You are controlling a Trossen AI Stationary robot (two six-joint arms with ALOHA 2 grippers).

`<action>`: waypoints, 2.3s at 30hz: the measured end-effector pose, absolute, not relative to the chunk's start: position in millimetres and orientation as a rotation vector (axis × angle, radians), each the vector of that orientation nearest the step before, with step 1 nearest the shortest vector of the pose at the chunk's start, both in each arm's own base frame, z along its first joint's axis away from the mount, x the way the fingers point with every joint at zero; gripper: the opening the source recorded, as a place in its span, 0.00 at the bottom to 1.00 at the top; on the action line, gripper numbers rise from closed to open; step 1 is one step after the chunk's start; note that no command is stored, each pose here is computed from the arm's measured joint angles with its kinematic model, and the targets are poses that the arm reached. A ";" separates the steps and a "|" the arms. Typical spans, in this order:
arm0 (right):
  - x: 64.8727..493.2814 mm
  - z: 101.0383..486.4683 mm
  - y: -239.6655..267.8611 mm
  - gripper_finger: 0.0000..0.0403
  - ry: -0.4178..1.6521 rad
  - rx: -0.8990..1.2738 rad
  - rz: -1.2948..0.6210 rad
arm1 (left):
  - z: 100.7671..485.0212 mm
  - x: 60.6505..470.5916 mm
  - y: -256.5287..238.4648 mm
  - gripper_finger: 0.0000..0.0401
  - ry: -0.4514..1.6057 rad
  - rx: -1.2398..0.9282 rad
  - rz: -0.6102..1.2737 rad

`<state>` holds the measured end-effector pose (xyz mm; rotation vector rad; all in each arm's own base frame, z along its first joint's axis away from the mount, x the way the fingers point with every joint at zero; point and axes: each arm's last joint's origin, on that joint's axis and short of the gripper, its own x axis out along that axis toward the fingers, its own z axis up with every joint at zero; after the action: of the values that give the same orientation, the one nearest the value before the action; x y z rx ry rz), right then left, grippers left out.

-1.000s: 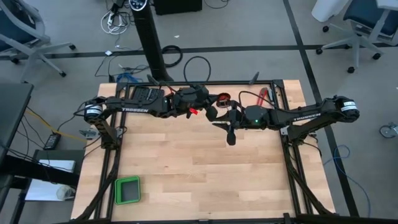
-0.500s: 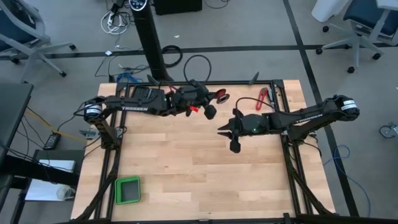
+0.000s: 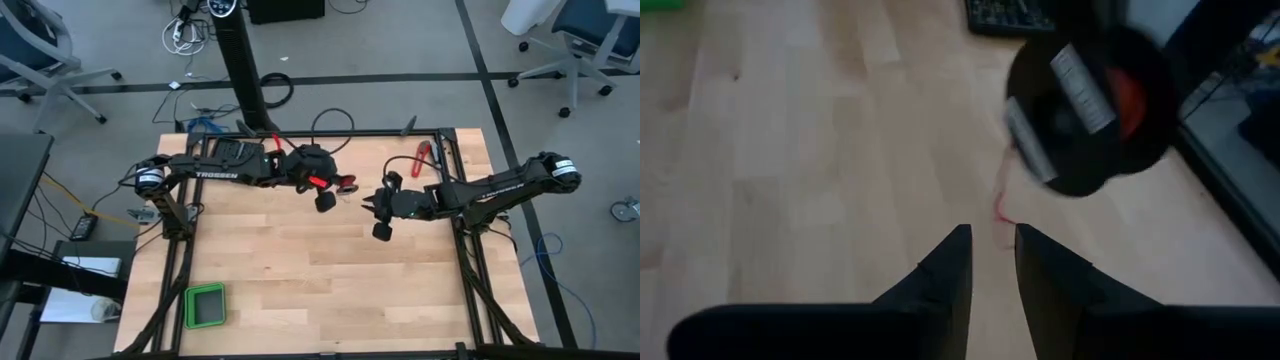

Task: Coil cords
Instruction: Coil the red wire onto the black spool

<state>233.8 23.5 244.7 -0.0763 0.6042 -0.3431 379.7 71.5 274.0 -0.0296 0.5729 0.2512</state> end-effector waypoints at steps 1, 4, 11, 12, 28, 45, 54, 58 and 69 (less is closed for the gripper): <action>233.3 245.6 23.4 0.19 0.602 -0.090 -0.339 | 272.4 378.8 70.9 0.00 0.592 -0.033 0.238; 234.1 247.8 21.5 0.20 0.586 -0.104 -0.340 | 270.7 377.9 69.8 0.00 0.614 -0.017 0.197; 239.7 252.8 12.0 0.23 0.535 -0.085 -0.271 | 271.2 379.1 64.8 0.00 0.610 0.006 0.154; 239.9 253.0 10.5 0.23 0.534 -0.092 -0.279 | 271.2 379.2 64.5 0.00 0.609 0.005 0.148; 244.8 260.0 6.5 0.19 0.457 -0.086 -0.213 | 279.7 385.7 58.1 0.00 0.499 0.012 0.110; 244.2 258.2 4.8 0.01 0.461 -0.006 -0.276 | 289.3 386.5 58.2 0.30 0.432 0.017 0.122; 230.3 273.2 4.2 0.00 0.395 -0.034 -0.271 | 313.8 358.8 53.3 0.50 0.486 0.041 0.113; 220.1 276.1 4.6 0.00 0.290 -0.080 -0.236 | 326.3 349.9 44.7 0.50 0.459 0.077 0.019; 208.1 250.3 5.7 0.00 0.023 -0.087 -0.161 | 327.3 352.3 13.4 0.50 0.446 0.212 -0.056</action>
<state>208.1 5.7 250.3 -0.0874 0.0233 -0.1608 352.3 13.4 327.3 0.2121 0.4459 -0.0561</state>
